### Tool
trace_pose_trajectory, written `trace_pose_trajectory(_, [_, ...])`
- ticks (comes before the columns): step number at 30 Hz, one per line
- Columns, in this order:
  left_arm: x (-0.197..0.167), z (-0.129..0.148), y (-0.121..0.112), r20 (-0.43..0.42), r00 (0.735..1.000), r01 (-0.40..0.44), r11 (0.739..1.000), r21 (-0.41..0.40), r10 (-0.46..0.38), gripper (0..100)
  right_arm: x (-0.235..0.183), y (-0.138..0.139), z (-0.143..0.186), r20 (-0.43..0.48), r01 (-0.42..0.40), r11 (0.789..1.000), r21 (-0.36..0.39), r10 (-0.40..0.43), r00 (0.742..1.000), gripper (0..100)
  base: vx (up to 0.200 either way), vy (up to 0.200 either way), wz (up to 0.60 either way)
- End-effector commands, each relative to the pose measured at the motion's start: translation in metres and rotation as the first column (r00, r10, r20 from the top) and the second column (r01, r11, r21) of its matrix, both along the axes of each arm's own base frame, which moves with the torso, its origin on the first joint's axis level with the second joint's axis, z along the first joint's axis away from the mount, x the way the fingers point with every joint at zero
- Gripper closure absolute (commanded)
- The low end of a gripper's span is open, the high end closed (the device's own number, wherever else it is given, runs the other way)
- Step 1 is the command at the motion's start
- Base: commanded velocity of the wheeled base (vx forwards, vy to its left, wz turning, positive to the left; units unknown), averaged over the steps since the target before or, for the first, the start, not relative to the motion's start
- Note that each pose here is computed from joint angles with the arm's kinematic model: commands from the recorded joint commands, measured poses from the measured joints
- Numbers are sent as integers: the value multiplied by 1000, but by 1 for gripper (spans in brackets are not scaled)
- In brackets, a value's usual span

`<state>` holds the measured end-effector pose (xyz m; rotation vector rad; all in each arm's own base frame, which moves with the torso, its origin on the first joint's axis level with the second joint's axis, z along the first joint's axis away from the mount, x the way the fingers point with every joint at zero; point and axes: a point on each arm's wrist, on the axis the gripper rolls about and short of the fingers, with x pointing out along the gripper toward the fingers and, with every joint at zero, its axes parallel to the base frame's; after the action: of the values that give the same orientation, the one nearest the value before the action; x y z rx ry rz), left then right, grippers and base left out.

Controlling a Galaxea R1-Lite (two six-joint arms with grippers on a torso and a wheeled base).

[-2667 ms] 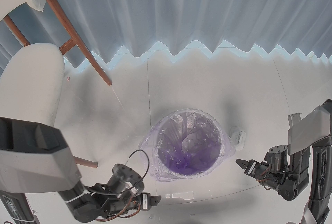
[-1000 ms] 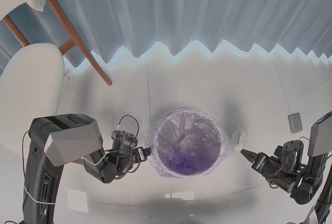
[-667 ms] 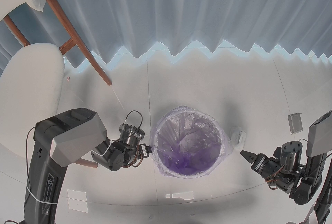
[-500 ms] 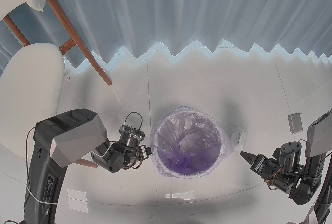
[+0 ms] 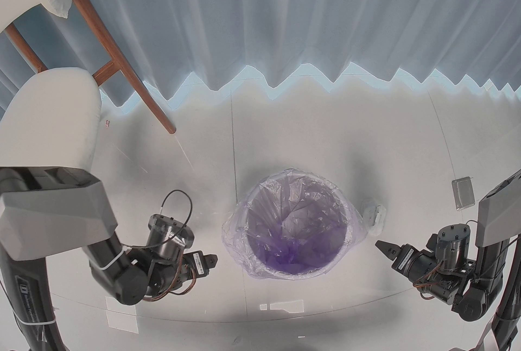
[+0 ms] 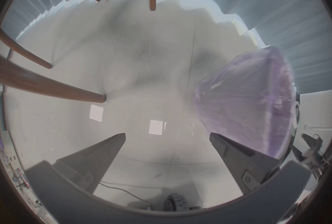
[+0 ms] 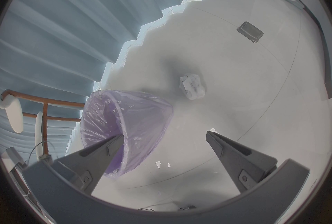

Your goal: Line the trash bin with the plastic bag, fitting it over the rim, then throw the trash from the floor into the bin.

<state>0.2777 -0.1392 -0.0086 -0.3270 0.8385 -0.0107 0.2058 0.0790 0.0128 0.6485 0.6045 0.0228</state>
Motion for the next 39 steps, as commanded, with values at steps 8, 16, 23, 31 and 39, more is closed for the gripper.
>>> trace_pose_trajectory(8, [-98, 95, 31, 395, 919, 108, 963, -247, -2, 0, -5, -3, 21, 114, 114, 993, -22, -110, 987, 0, 0, 0, 0])
trace_pose_trajectory(16, [-138, 129, 56, 552, 832, 174, 913, -369, 64, 0, -7, -16, 52, 246, 159, 987, 24, -160, 956, 0, -50, 0, 0])
trace_pose_trajectory(23, [-151, 137, 68, 546, 829, 142, 902, -407, 116, 0, -9, -28, 67, 325, 63, 997, -43, -46, 945, 0, -200, 0, 0])
trace_pose_trajectory(31, [-168, 162, 96, 721, 688, 171, 945, -278, 88, 0, 8, -19, 64, 337, 32, 998, -57, -11, 941, 0, -50, 0, 0])
trace_pose_trajectory(39, [-173, 183, 110, 832, 549, 85, 984, -155, 84, 0, 19, 17, 23, 197, -106, 989, -102, 124, 972, 0, 0, 0, 0])
